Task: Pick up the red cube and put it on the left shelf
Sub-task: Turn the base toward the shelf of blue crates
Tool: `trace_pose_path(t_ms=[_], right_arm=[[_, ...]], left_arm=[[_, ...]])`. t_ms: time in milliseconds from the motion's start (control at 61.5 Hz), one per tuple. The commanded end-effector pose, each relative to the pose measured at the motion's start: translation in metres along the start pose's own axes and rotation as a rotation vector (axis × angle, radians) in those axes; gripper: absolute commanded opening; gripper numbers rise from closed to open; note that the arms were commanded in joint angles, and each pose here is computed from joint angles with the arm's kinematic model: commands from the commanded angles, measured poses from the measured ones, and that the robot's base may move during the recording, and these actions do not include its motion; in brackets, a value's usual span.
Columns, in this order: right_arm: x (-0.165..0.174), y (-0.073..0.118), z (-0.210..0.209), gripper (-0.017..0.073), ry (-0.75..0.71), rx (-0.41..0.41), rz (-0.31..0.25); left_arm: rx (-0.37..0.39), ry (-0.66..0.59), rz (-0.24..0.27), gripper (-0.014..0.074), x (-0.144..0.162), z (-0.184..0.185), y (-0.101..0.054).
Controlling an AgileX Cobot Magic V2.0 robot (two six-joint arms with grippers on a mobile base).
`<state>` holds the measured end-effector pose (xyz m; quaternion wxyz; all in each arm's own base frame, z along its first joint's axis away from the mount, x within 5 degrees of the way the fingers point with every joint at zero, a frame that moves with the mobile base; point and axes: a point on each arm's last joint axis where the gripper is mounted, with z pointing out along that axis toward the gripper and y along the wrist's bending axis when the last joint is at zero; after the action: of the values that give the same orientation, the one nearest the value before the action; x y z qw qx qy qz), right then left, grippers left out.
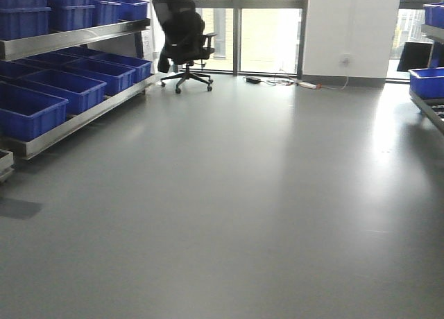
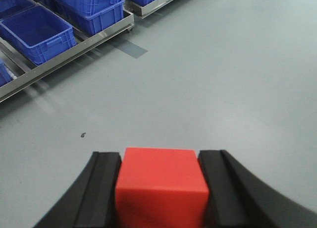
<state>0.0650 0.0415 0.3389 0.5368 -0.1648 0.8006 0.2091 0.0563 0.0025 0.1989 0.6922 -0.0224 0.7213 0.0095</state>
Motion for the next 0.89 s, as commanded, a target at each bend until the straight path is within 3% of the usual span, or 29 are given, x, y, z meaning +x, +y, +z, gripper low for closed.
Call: trace_pose_path(t_ms=[0,878], right_arm=[[-0.0145,0.0022,-0.0037,0.0201,-0.096,-0.013,-0.017],[-0.0145,0.0022,-0.0037,0.0201,-0.096,-0.013,-0.017]], left_arm=[[0.000,-0.080,-0.008,0.0101,-0.0009,-0.0003,0.0000],[0.000,-0.080,-0.008,0.0101,-0.0009,-0.0003,0.0000]])
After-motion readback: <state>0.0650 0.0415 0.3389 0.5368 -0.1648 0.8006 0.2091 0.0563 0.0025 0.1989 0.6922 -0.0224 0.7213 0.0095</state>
